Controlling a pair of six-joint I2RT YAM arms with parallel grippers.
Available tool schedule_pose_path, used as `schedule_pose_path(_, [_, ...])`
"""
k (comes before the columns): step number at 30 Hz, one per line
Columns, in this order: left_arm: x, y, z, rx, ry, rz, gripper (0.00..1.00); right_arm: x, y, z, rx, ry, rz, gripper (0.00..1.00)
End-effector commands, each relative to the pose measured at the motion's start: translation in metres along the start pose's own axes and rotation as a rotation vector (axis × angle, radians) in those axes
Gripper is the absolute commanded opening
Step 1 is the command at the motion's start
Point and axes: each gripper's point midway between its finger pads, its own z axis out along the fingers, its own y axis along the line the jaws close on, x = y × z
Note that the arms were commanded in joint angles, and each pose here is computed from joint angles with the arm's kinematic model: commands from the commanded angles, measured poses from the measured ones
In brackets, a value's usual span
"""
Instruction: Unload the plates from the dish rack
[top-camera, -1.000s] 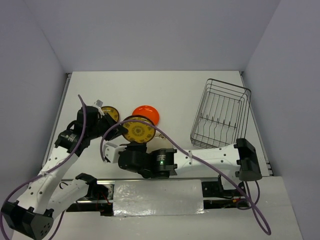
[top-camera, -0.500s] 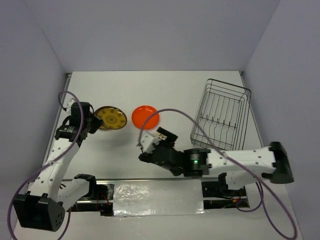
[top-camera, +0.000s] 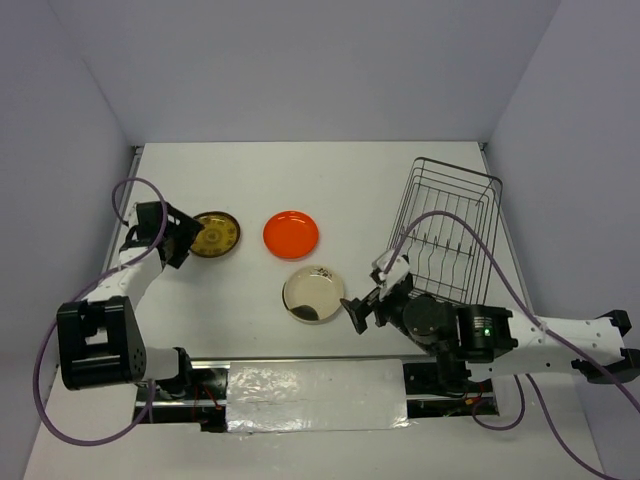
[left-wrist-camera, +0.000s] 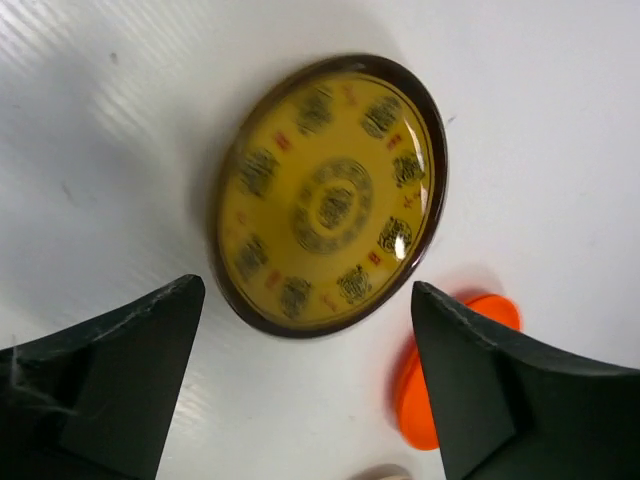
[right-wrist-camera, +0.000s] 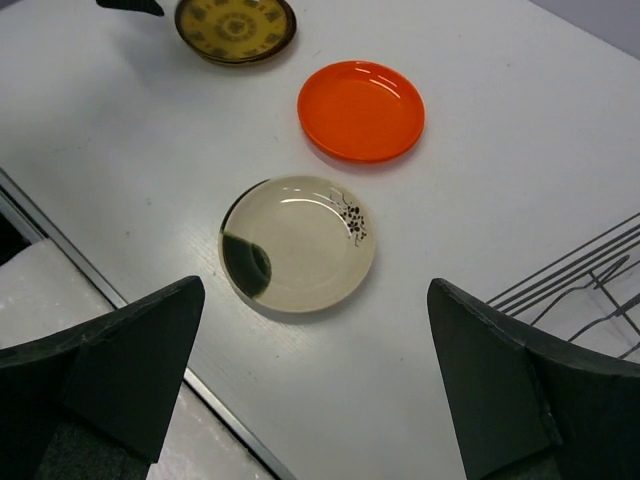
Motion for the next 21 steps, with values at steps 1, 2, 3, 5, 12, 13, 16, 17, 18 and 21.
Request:
schedule_pose_path(1, [-0.012, -0.028, -0.009, 0.115, -0.031, 0.008, 1.00, -0.004, -0.007, -0.011, 0.006, -0.011, 0.109, 1.00])
schedule_pose_path(2, [-0.014, -0.027, -0.012, 0.106, -0.028, 0.021, 0.99, -0.003, -0.009, -0.013, 0.013, -0.003, 0.118, 1.00])
schedule_pose_path(3, [-0.011, -0.014, -0.015, 0.031, -0.011, 0.030, 0.99, -0.007, -0.014, -0.015, 0.039, -0.013, 0.142, 1.00])
schedule_pose_path(5, [-0.027, -0.018, -0.031, 0.003, -0.052, 0.071, 0.99, -0.001, -0.024, -0.020, 0.096, 0.020, 0.207, 1.00])
schedule_pose_path(12, [-0.052, -0.044, -0.135, 0.116, -0.153, 0.382, 0.99, 0.012, -0.103, -0.063, 0.519, 0.084, 0.500, 1.00])
schedule_pose_path(13, [-0.054, -0.043, -0.157, 0.134, -0.181, 0.455, 1.00, 0.015, -0.112, -0.070, 0.554, 0.083, 0.517, 1.00])
schedule_pose_path(16, [-0.061, -0.023, -0.197, 0.095, -0.268, 0.547, 0.99, 0.009, -0.121, -0.082, 0.563, 0.076, 0.533, 1.00])
schedule_pose_path(17, [-0.063, -0.016, -0.207, 0.081, -0.300, 0.561, 0.99, 0.003, -0.125, -0.086, 0.564, 0.066, 0.544, 1.00])
schedule_pose_path(18, [-0.062, -0.011, -0.214, 0.082, -0.316, 0.573, 0.99, 0.000, -0.128, -0.089, 0.561, 0.069, 0.516, 1.00])
schedule_pose_path(21, [-0.035, -0.005, -0.234, 0.231, -0.341, 0.624, 1.00, -0.019, -0.138, -0.100, 0.541, 0.046, 0.463, 1.00])
